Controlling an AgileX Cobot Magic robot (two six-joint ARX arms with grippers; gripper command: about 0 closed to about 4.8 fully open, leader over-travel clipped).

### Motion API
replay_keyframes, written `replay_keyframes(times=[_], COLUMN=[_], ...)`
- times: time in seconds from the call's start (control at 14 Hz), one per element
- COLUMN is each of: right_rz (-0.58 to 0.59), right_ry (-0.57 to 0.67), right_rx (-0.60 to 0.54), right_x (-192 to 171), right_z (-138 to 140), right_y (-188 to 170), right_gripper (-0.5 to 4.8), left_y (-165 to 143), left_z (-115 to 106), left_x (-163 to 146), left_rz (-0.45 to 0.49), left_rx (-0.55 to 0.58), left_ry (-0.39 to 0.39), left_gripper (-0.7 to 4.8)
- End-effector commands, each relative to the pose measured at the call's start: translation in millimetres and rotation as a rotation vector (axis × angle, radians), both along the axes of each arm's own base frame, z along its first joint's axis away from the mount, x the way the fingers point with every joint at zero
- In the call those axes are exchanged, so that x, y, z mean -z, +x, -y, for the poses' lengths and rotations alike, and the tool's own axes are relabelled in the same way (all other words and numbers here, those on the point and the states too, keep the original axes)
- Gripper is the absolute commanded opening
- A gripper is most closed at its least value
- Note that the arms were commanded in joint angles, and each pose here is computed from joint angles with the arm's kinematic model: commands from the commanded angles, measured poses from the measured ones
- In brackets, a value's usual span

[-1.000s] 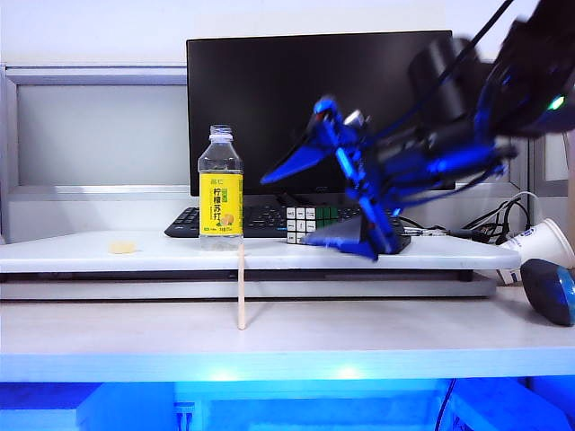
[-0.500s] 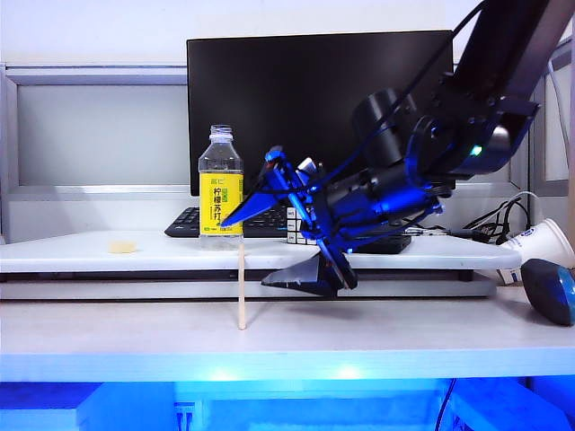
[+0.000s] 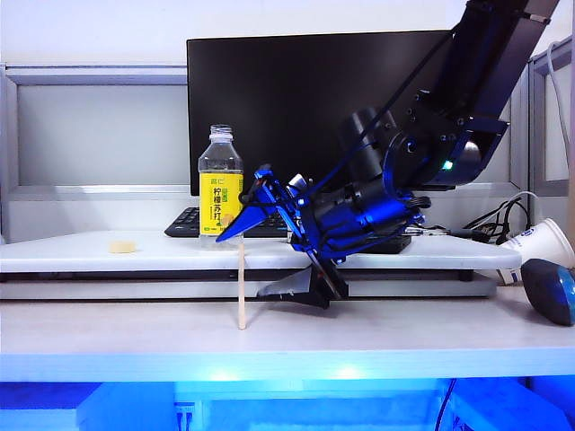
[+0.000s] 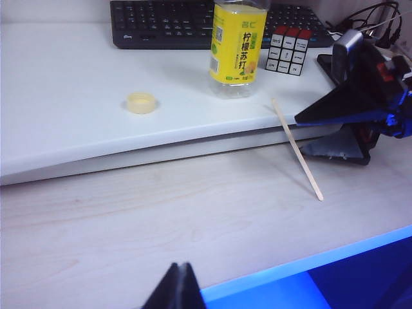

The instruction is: Grab a stick from the table and stick it in a plastic bottle.

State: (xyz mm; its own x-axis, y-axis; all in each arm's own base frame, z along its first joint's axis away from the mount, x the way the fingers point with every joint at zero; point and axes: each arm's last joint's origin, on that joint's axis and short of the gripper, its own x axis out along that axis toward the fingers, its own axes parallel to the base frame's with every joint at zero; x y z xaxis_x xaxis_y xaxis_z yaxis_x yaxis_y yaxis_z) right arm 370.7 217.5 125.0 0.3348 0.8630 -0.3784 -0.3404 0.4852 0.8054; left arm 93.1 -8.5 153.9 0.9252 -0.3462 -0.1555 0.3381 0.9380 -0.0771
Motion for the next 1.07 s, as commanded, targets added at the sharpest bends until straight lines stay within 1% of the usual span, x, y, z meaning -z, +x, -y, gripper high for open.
replay_keyframes(times=[0.07, 0.29, 0.36, 0.43, 0.5, 0.57, 0.71, 0.79, 0.93, 1.07], right_rz=[0.006, -0.004, -0.003, -0.001, 0.0, 0.002, 0.012, 0.013, 0.013, 0.016], right_ry=[0.002, 0.001, 0.002, 0.002, 0.0, -0.001, -0.009, -0.009, -0.009, -0.016], right_rx=[-0.001, -0.012, -0.014, -0.013, -0.01, -0.006, 0.014, 0.015, 0.016, 0.03], right_x=[1.4, 9.0, 8.9, 8.7, 8.7, 8.7, 8.6, 8.6, 8.6, 8.7], right_z=[-3.0, -8.6, -9.4, -9.5, -9.5, -9.5, -9.3, -9.3, -9.3, -9.0], right_y=[3.3, 8.0, 7.7, 7.7, 7.8, 8.0, 8.7, 8.8, 8.8, 9.2], right_gripper=[4.62, 4.59, 4.47, 4.08, 3.9, 3.86, 2.53, 2.32, 1.65, 1.31], left_y=[-0.3, -0.3, -0.3, -0.3, -0.3, -0.3, -0.3, -0.3, -0.3, -0.3], left_z=[0.4, 0.4, 0.4, 0.4, 0.4, 0.4, 0.4, 0.4, 0.4, 0.4], left_x=[-0.1, -0.1, -0.1, 0.0, -0.1, -0.1, -0.1, -0.1, -0.1, -0.1], left_rz=[-0.003, -0.003, -0.003, -0.003, -0.003, -0.003, -0.003, -0.003, -0.003, -0.003], left_rx=[0.014, 0.014, 0.014, 0.014, 0.014, 0.014, 0.014, 0.014, 0.014, 0.014], left_ry=[0.002, 0.002, 0.002, 0.002, 0.002, 0.002, 0.002, 0.002, 0.002, 0.002], left_gripper=[-0.04, -0.04, -0.04, -0.04, -0.05, -0.05, -0.05, -0.04, -0.05, -0.04])
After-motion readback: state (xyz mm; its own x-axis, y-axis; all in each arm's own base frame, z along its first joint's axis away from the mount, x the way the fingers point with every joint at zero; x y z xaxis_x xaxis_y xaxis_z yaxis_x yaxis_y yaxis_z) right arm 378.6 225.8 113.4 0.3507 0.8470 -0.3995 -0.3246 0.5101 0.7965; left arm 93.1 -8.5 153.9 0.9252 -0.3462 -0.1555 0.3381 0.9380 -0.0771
